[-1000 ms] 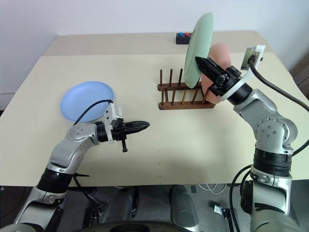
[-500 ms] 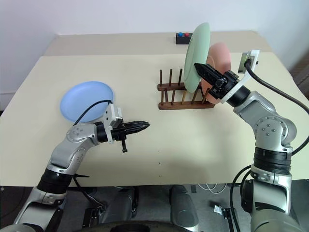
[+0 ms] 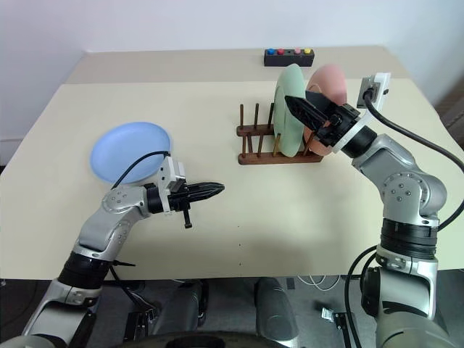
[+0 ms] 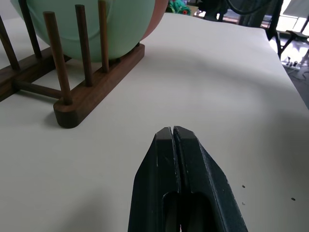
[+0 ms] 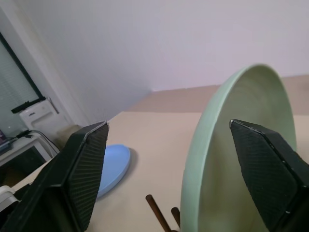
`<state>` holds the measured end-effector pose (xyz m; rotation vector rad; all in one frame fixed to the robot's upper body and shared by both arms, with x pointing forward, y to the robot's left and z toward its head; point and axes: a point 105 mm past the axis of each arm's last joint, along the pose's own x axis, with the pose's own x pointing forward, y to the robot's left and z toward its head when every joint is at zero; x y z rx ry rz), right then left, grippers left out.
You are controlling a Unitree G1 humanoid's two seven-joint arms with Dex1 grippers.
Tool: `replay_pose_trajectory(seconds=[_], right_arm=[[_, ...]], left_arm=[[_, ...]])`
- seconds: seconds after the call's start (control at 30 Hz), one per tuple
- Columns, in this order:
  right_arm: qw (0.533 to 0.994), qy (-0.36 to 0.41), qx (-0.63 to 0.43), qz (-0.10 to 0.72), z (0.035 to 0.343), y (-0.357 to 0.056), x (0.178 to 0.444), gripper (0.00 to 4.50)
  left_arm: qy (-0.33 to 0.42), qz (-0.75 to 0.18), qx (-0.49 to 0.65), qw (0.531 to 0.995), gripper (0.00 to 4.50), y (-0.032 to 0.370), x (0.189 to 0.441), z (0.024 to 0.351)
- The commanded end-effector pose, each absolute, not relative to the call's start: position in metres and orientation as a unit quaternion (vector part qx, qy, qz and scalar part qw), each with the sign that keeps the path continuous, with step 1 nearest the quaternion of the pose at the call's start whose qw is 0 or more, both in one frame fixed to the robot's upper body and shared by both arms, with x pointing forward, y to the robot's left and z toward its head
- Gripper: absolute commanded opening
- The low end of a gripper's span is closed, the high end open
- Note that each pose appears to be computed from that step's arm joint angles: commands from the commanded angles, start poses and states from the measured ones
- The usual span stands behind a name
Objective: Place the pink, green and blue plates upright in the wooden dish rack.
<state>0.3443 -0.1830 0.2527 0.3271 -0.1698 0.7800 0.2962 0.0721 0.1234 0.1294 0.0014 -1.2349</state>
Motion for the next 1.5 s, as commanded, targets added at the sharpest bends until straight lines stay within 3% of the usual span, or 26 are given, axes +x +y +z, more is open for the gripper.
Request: replay_pose_trajectory(seconds=[0.03,0.3,0.37,0.43,0.5,0.57,0.73,0.93,1.07,1.33,1.5], right_arm=[[0.91,-0.138,0.104,0.378,0.285,-0.184,0.335,4.06],[0.918,-0.182,0.041,0.35,0.308,-0.191,0.332,4.06],[0.915,-0.201,0.002,0.35,0.318,-0.187,0.326,4.06],[0.902,-0.197,-0.117,0.366,0.315,-0.165,0.317,4.06],[0.872,-0.184,-0.212,0.402,0.3,-0.139,0.308,4.14],[0.855,-0.18,-0.241,0.421,0.291,-0.128,0.303,4.14],[0.809,-0.153,-0.33,0.461,0.251,-0.098,0.301,4.14],[0.805,-0.159,-0.312,0.479,0.243,-0.09,0.303,4.14],[0.799,-0.154,-0.317,0.487,0.235,-0.087,0.306,4.14],[0.797,-0.154,-0.321,0.489,0.228,-0.084,0.308,4.14],[0.801,-0.152,-0.319,0.483,0.225,-0.085,0.307,4.14]], left_arm=[[-0.018,-0.582,0.07,0.81,0.0,0.07,0.296,0.133],[-0.019,-0.582,0.07,0.81,0.0,0.069,0.296,0.135],[-0.021,-0.579,0.071,0.812,0.0,0.071,0.297,0.136],[-0.03,-0.552,0.06,0.831,0.0,0.08,0.305,0.144],[-0.038,-0.512,0.043,0.857,0.87,0.096,0.318,0.155],[-0.043,-0.491,0.037,0.869,1.86,0.105,0.324,0.161],[-0.085,-0.335,0.031,0.938,4.42,0.174,0.352,0.191],[-0.072,-0.11,0.041,0.99,4.47,0.258,0.372,0.2],[0.034,0.044,-0.004,0.998,4.47,0.318,0.379,0.175],[0.16,0.107,-0.055,0.98,4.47,0.333,0.378,0.146],[0.175,0.059,-0.056,0.981,4.47,0.313,0.384,0.143]])
